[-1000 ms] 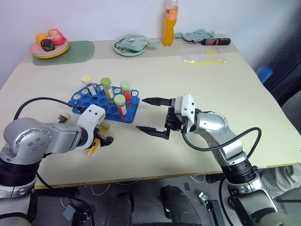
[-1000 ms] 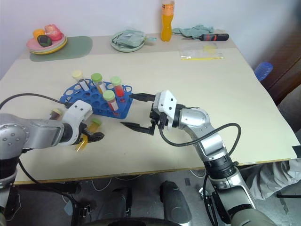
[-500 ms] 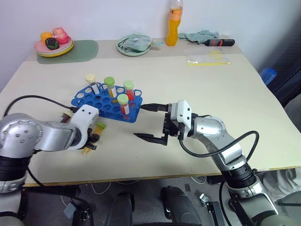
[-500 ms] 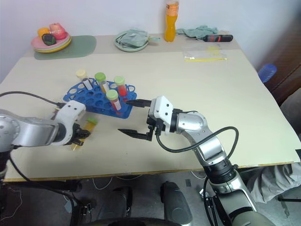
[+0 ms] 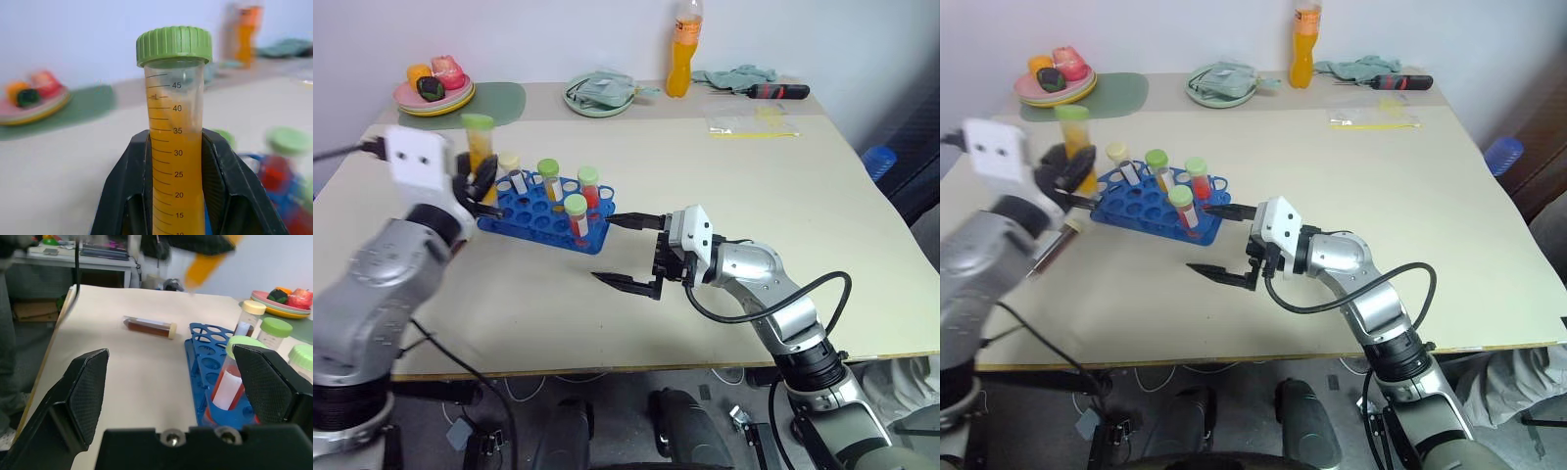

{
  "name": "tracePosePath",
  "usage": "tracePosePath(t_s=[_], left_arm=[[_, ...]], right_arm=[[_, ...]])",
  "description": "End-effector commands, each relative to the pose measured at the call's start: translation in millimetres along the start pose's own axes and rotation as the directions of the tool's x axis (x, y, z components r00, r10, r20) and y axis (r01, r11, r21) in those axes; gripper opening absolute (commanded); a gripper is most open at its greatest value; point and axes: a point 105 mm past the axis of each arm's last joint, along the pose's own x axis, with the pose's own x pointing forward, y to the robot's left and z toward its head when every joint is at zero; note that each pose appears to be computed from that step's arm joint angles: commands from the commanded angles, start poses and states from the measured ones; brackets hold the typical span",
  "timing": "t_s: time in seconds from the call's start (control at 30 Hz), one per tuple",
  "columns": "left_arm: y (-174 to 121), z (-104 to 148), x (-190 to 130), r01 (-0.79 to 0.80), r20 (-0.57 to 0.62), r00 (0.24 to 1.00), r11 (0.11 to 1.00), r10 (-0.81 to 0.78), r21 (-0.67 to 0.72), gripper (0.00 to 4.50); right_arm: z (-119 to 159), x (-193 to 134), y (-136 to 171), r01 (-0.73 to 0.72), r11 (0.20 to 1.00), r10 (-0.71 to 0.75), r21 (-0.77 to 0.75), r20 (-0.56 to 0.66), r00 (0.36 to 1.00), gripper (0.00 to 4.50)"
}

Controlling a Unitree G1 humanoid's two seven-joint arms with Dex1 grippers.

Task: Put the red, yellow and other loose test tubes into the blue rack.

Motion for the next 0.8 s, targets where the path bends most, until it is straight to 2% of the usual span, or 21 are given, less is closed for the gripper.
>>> tracePosePath(t_s=[0.03, 0.27, 0.43, 0.67, 0.8], left_arm=[[-17, -6, 5, 0.0, 0.113, 0.994, 0.999, -0.005, 0.049, 0.83], [-37, -30, 18, 0.08, 0.115, 0.99, 0.997, -0.08, 0.004, 0.83], [-36, -44, 21, 0.085, 0.097, 0.992, 0.996, -0.085, 0.012, 0.83], [-34, -48, 23, 0.066, 0.147, 0.987, 0.998, -0.068, 0.014, 0.83], [-38, -51, 22, 0.077, 0.188, 0.98, 0.997, -0.07, -0.029, 0.83]], right_arm=[[9, -3, -5, 0.038, 0.999, -0.037, -0.024, 0.02, 0.999, 4.5], [8, -7, -7, 0.075, 0.997, -0.075, -0.022, 0.009, 0.997, 4.5], [10, -8, -7, 0.091, 0.996, -0.091, -0.019, 0.012, 0.996, 4.5], [11, -8, -6, 0.098, 0.995, -0.098, -0.013, 0.015, 0.995, 4.5], [11, -8, -6, 0.101, 0.995, -0.101, -0.003, 0.016, 0.995, 4.5]])
